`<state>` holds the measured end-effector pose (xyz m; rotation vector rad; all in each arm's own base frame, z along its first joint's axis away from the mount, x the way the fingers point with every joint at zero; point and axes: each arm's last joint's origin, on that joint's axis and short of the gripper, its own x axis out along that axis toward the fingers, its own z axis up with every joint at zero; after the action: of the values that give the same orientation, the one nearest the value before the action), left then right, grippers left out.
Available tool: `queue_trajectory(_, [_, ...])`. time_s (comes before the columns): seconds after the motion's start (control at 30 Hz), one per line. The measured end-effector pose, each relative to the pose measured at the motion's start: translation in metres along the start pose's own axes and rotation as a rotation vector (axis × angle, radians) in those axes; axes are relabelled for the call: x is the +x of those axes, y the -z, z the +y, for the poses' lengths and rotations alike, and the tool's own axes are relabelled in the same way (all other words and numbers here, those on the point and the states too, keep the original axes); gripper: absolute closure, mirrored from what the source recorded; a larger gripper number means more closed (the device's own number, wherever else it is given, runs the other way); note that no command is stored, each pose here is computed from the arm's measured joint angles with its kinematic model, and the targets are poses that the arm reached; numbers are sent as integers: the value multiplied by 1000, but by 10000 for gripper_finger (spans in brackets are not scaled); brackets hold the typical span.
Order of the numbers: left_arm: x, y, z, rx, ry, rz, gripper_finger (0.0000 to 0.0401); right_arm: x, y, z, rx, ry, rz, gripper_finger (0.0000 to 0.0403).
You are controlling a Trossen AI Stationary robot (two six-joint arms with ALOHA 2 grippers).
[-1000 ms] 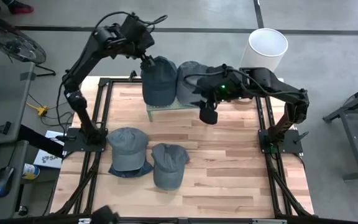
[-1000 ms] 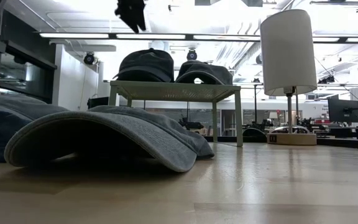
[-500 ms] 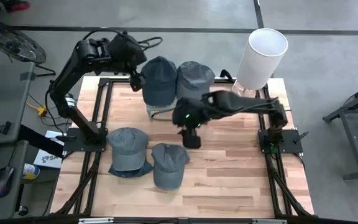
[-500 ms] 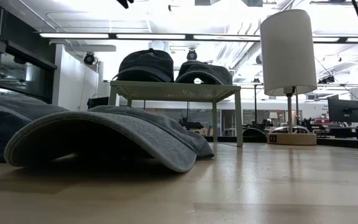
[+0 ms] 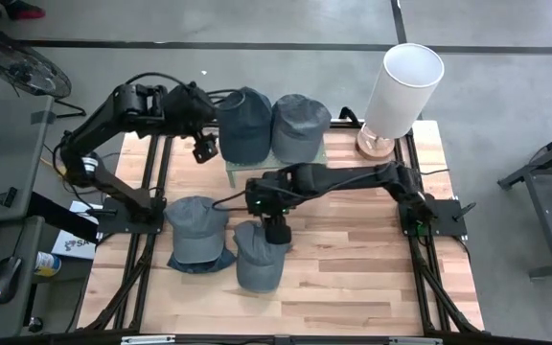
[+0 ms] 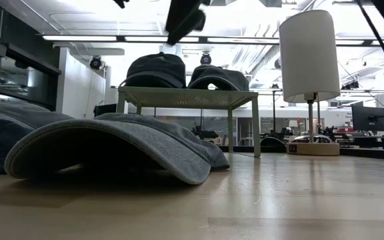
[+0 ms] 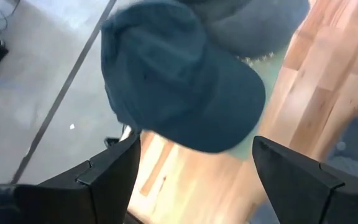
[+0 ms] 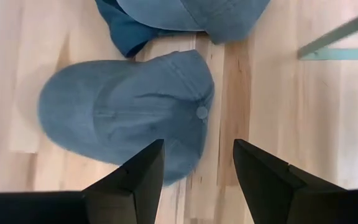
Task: Pick & Place hat
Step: Stack the right gray cap on the gray cap on the shelf
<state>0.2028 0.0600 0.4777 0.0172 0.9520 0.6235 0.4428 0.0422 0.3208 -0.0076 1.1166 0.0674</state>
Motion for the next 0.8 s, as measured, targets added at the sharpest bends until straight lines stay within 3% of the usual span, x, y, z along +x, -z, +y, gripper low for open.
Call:
queue_trajectory(0.2, [-8, 28, -9, -85, 11, 11, 96, 47, -1, 1, -41, -51, 73, 220])
queue_trajectory(0.5, [-21, 62, -26, -220, 28, -22, 96, 110, 3, 0, -81, -35, 147, 220])
queue_trajectory(0.67, [-18, 71, -39, -225, 22, -22, 96, 125, 0, -3, -83, 69, 115, 220])
queue_trajectory(0.8, [-16, 73, -45, -212, 25, -16, 96, 126, 0, -5, -80, 73, 118, 219])
